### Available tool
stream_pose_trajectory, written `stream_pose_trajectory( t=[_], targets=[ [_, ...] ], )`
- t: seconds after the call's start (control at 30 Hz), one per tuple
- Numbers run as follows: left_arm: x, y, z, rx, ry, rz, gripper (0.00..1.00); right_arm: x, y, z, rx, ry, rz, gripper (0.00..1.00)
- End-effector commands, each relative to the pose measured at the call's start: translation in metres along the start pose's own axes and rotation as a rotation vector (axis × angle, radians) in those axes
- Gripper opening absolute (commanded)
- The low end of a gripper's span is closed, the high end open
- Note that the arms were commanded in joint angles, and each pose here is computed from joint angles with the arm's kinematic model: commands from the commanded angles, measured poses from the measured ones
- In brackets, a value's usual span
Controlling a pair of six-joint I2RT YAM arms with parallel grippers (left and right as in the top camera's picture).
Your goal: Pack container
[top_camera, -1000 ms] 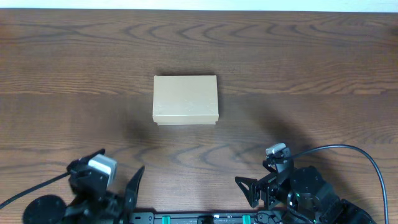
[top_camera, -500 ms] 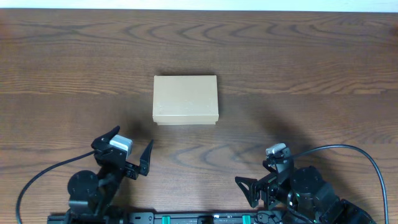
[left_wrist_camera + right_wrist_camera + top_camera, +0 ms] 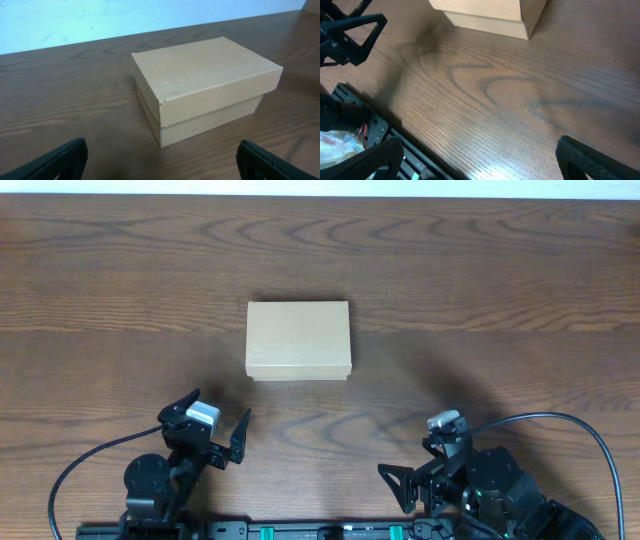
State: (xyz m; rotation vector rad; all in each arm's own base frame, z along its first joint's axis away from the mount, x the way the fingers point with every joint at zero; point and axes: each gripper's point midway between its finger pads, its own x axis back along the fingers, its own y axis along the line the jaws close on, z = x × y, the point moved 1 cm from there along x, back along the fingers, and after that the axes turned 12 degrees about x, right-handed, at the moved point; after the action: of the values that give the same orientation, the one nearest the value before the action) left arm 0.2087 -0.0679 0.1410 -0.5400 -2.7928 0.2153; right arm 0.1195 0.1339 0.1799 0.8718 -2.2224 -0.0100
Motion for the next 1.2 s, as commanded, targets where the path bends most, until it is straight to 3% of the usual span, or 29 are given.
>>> stream_pose_trajectory(
  t=[0.0,0.53,0.77,0.9,1.17],
  targets=[
    [-0.003,0.003,0.009,0.017,0.014,-0.005,0.95,0.001,0.002,0.0,-0.004,-0.001,-0.009,0.99],
    [-0.003,0.003,0.009,0.017,0.014,-0.005,0.95,0.001,0.002,0.0,-0.004,-0.001,-0.009,0.99],
    [-0.003,0.003,0.009,0.017,0.014,-0.005,0.95,-0.001,-0.046,-0.005,0.26,-0.055,0.281,0.99],
    [-0.003,0.003,0.009,0.017,0.014,-0.005,0.95,-0.02,-0.058,0.005,0.467,-0.111,0.325,0.99],
    [-0.003,0.003,0.009,0.017,0.014,-0.005,0.95,-0.05,-0.066,0.022,0.521,-0.252,0.332,0.99]
  ],
)
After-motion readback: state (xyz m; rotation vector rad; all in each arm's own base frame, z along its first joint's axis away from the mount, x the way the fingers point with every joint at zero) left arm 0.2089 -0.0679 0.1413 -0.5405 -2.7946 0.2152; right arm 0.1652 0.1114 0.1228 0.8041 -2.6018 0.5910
